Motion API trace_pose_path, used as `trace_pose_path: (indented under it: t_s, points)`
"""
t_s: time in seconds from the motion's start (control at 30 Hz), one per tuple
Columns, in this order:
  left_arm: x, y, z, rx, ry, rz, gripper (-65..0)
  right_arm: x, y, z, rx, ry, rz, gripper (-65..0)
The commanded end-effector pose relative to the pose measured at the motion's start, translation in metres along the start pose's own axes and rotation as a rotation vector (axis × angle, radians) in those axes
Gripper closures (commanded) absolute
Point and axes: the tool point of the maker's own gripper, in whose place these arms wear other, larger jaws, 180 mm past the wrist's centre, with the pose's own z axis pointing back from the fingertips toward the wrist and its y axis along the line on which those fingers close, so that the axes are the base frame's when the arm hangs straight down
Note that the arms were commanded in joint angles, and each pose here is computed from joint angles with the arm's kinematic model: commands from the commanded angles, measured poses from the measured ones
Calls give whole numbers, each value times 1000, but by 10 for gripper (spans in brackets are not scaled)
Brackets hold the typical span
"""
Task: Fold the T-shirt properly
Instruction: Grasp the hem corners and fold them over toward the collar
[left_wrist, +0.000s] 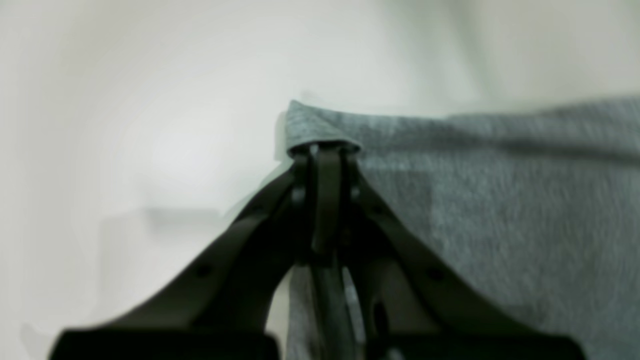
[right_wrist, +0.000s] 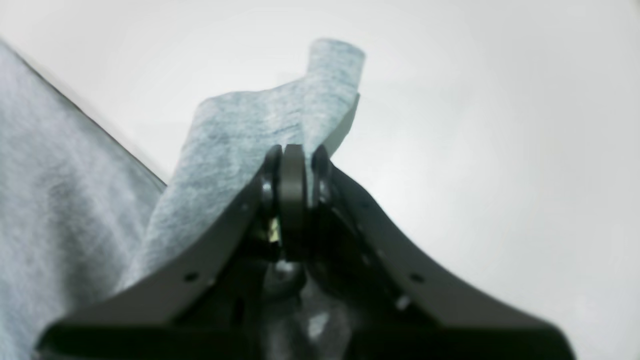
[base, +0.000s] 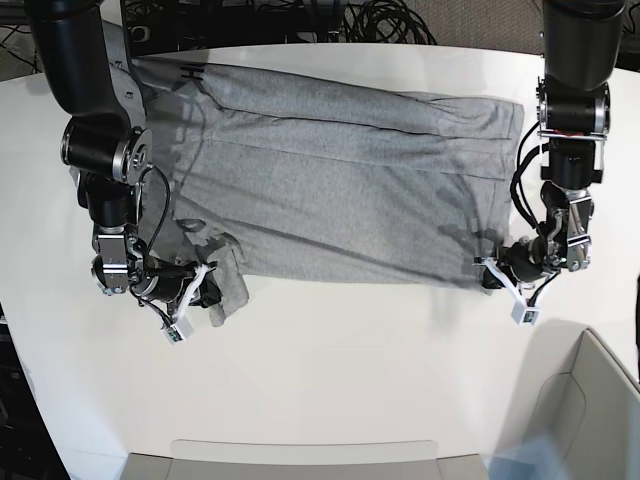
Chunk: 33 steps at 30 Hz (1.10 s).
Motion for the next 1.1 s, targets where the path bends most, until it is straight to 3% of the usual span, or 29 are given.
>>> trace_pose_path:
  t_s: [0.0, 0.17, 0.43, 0.57, 0.73, 0.97, 1.07]
  points:
    - [9, 21, 10, 56, 1, 5, 0, 5, -2, 2, 3, 41, 41, 0]
    - [19, 35, 19, 67, -56, 89, 0, 36, -8, 7, -9, -6, 60, 0]
    - [8, 46, 24, 87, -45, 94, 0, 71, -7, 10, -8, -70, 64, 0]
    - [12, 50, 37, 106, -77, 31, 0, 79, -9, 14, -3, -123, 8, 0]
    - [11, 33, 45, 94, -113, -52, 0, 76, -15, 17, -13, -123, 1, 0]
    - [17, 38, 69, 115, -205, -40, 0, 81, -24, 23, -22, -189, -91, 0]
    - [18, 33, 75, 114, -221, -70, 0, 77, -35, 31, -50, -151, -87, 0]
